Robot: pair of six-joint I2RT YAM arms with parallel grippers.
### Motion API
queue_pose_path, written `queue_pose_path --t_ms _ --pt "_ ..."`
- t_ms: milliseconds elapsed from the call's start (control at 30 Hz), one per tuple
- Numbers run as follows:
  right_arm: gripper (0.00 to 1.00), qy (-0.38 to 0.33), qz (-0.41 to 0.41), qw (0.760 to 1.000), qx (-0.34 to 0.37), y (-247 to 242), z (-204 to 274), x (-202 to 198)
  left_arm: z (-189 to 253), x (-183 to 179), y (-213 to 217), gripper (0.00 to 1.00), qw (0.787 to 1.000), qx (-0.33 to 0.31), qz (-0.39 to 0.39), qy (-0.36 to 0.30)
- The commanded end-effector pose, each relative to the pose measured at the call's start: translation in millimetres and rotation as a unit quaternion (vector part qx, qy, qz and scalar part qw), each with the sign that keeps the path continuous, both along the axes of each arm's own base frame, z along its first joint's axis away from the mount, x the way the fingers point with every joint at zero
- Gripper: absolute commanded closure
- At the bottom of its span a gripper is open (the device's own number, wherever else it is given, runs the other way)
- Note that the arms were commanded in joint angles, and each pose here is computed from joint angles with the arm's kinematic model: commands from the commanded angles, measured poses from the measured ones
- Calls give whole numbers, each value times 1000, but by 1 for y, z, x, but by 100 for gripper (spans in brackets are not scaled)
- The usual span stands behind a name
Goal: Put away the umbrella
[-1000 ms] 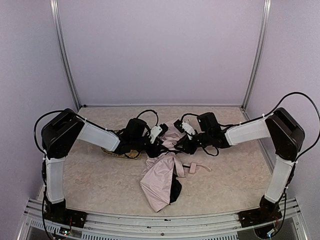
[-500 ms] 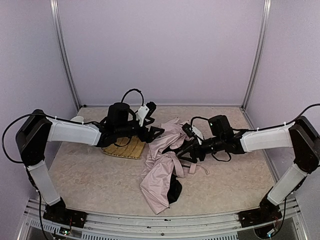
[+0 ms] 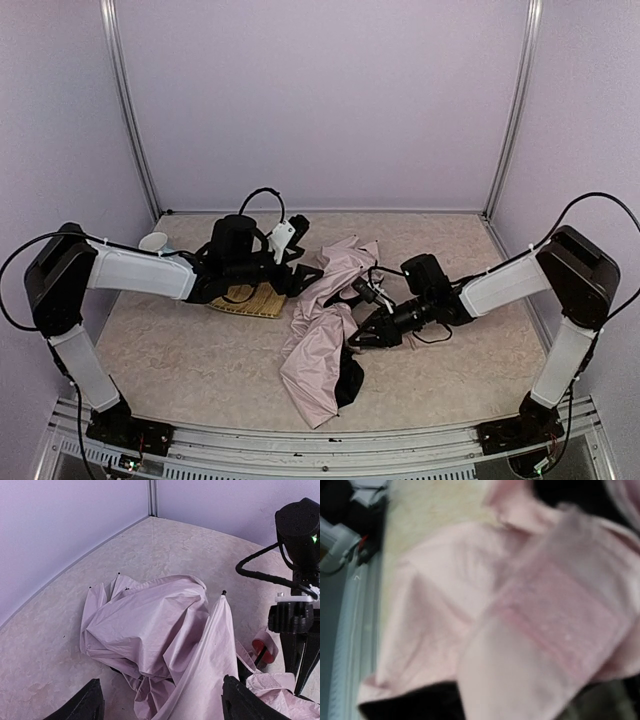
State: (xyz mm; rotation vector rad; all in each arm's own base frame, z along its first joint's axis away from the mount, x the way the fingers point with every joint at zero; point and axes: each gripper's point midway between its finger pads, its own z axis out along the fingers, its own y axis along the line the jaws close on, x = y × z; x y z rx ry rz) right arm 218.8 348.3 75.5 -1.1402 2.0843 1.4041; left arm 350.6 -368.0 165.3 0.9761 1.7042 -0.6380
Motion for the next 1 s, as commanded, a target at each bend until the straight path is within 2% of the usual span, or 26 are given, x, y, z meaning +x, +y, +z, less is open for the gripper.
queue_pose_path --t_ms 0,133,367,500,600,700,767,867,967 --pt "100 -1 37 998 50 6 28 -14 14 -3 1 22 1000 4 4 -17" --pt "100 -22 50 998 41 3 46 -16 30 -6 5 22 1000 -7 6 -29" --pt "100 -46 91 991 84 8 110 -24 62 -22 11 24 999 -24 -6 -35" --pt "100 -98 99 978 155 13 178 -23 89 -48 17 32 997 -52 -37 -32" --pt "100 -127 60 971 196 20 217 -7 108 -81 20 37 991 -91 -94 -26" --pt "100 -129 7 966 223 28 236 16 123 -124 19 34 974 -136 -180 -19" --pt "100 -103 7 965 239 33 242 20 121 -142 16 28 967 -146 -208 -20" --pt "100 -92 9 962 258 41 250 22 110 -150 8 22 965 -143 -218 -25" --pt "100 -102 15 962 252 51 250 18 105 -146 -2 20 964 -146 -222 -13"
